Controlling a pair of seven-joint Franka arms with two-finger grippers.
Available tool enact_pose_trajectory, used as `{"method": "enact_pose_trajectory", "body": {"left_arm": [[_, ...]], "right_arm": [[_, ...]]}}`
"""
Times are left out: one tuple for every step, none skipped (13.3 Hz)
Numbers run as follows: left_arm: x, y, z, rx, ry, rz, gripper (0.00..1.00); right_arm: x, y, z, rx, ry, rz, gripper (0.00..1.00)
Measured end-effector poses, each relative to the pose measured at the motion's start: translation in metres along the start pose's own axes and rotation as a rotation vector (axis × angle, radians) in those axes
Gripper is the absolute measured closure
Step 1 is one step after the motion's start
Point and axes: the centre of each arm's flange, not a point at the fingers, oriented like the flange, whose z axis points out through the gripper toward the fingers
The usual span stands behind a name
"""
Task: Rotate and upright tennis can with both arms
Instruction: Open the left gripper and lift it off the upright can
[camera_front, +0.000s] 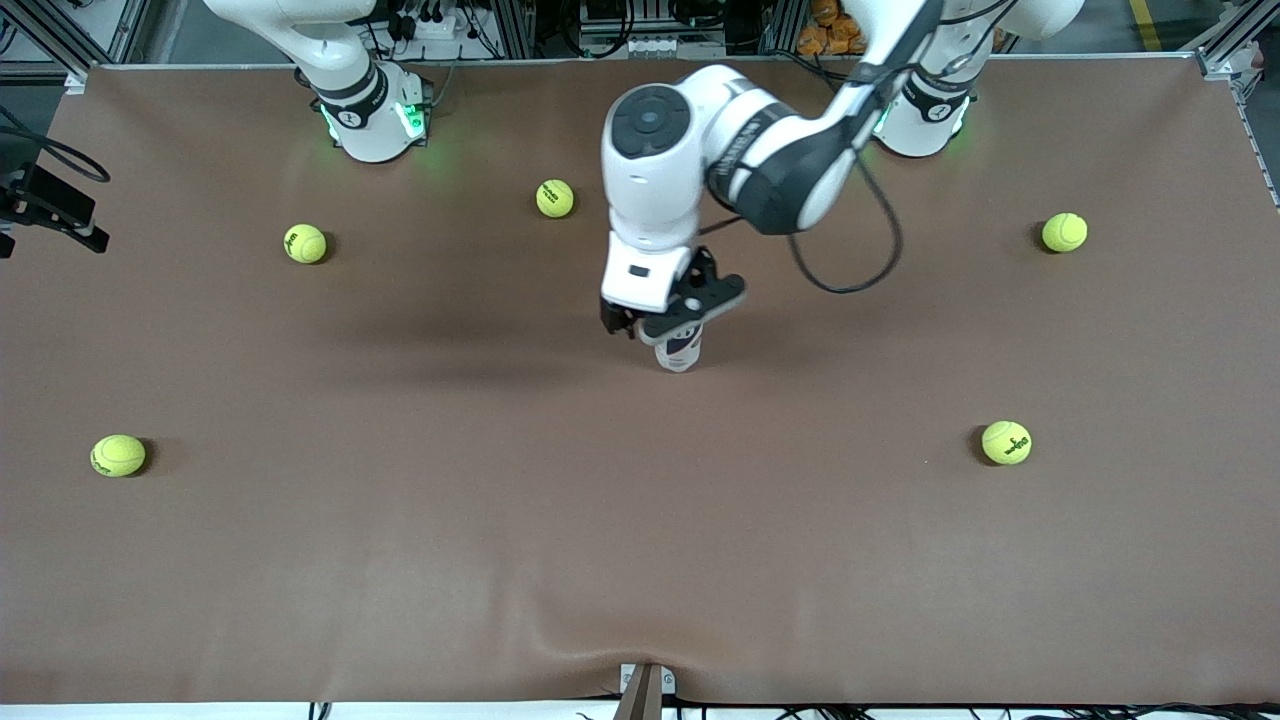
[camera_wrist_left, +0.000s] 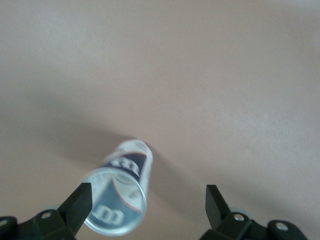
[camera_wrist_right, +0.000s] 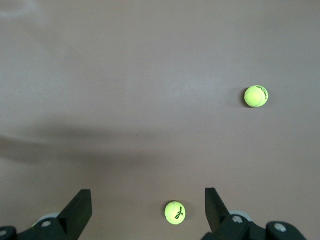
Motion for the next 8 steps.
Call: {"method": "enact_pose_trajectory", "body": {"left_arm": [[0.017, -0.009, -0.007, 0.001, 0.002, 0.012, 0.0], [0.033, -0.017, -0.013, 0.004, 0.002, 0.021, 0.0], [0.045, -0.024, -0.017, 0.01, 0.0, 0.03, 0.0], [0.053, -0.03, -0.019, 0.013, 0.0, 0.045, 0.0], [0.063, -0.035, -0.02, 0.017, -0.001, 0.068, 0.0], [0.077, -0.043, -0.021, 0.026, -0.004, 0.096, 0.0], [0.094, -0.055, -0.022, 0.04, -0.012, 0.128, 0.0], [0.113, -0.07, -0.023, 0.059, -0.024, 0.159, 0.0]], "right_arm": [[0.0, 0.0, 0.0, 0.0, 0.0, 0.0, 0.0], [0.0, 0.0, 0.0, 0.0, 0.0, 0.0, 0.0], [0.0, 0.0, 0.0, 0.0, 0.0, 0.0, 0.0], [0.0, 0.0, 0.0, 0.0, 0.0, 0.0, 0.0], [0.0, 0.0, 0.0, 0.0, 0.0, 0.0, 0.0], [0.0, 0.0, 0.0, 0.0, 0.0, 0.0, 0.0], [0.0, 0.0, 0.0, 0.0, 0.0, 0.0, 0.0], [0.0, 0.0, 0.0, 0.0, 0.0, 0.0, 0.0]]}}
